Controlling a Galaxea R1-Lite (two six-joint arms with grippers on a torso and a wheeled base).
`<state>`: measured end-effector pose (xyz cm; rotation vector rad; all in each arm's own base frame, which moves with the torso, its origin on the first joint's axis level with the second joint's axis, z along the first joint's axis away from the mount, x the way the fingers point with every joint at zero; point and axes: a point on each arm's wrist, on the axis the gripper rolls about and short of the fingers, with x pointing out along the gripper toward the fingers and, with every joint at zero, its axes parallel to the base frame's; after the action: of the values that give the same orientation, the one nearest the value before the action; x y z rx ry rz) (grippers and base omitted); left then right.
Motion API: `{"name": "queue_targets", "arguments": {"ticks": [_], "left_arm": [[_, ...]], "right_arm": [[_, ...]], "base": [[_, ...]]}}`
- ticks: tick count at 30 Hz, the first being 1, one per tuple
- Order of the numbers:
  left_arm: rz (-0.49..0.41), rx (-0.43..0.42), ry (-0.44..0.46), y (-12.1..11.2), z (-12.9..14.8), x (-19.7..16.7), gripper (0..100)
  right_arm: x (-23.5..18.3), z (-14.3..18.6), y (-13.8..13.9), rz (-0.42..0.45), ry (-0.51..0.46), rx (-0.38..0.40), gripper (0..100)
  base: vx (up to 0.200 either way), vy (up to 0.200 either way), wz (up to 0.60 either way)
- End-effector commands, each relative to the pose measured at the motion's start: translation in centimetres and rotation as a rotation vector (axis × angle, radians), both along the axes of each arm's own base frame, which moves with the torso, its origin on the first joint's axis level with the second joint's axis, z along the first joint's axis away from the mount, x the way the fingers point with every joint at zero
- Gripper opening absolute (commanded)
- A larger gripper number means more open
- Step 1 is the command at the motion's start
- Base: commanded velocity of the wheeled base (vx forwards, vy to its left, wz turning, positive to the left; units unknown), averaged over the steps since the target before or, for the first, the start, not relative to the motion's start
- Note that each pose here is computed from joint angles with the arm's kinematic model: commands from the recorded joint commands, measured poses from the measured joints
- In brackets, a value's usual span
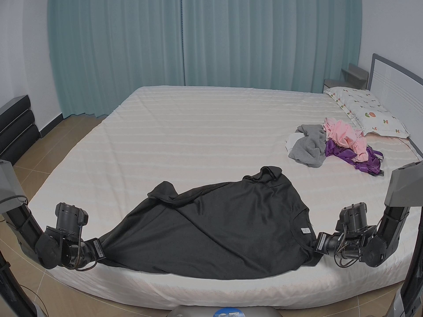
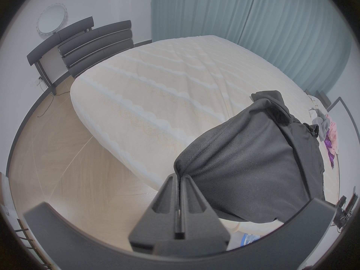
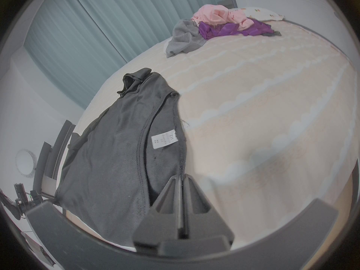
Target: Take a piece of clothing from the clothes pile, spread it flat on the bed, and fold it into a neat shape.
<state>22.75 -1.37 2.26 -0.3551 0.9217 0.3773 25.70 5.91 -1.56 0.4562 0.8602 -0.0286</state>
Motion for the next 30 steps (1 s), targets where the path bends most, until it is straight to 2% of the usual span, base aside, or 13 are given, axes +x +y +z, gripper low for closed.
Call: {"name": "queue_targets", "arguments": {"ticks": [1, 8, 19, 20, 22, 23, 28, 30], "left_arm": [[-0.004, 0.001, 0.009, -0.1, -0.2, 0.0, 0], [-0.037, -0.004, 0.024, -0.9, -0.3, -0.4, 0], [-0.055, -0.009, 0.044, -1.3, -0.9, -0.3, 0], [-0.055, -0.009, 0.044, -1.3, -0.9, -0.3, 0], [-0.052, -0.010, 0.046, -1.3, -1.0, -0.3, 0], [-0.052, -0.010, 0.046, -1.3, -1.0, -0.3, 100], [-0.049, -0.013, 0.028, -1.3, -0.7, -0.1, 100], [-0.040, -0.016, 0.002, -1.1, -0.2, 0.0, 100]], "right_arm": [[-0.2, 1.0, -1.0, -0.017, -0.028, -0.022, 0], [-0.3, 3.2, -3.3, -0.067, -0.061, -0.040, 0], [-0.3, 1.8, -3.2, -0.043, 0.006, -0.064, 0], [-0.3, 1.8, -3.2, -0.043, 0.006, -0.064, 100], [-0.2, 1.7, -3.0, -0.028, 0.010, -0.042, 100], [-0.1, 1.9, -3.0, -0.021, 0.001, -0.021, 100], [0.0, 2.8, -3.1, -0.015, -0.034, 0.020, 100], [0.4, 4.4, -3.5, -0.050, -0.099, 0.051, 100]], "base": [[0.000, 0.000, 0.00], [0.000, 0.000, 0.00], [0.000, 0.000, 0.00], [0.000, 0.000, 0.00], [0.000, 0.000, 0.00], [0.000, 0.000, 0.00], [0.000, 0.000, 0.00], [0.000, 0.000, 0.00]]}}
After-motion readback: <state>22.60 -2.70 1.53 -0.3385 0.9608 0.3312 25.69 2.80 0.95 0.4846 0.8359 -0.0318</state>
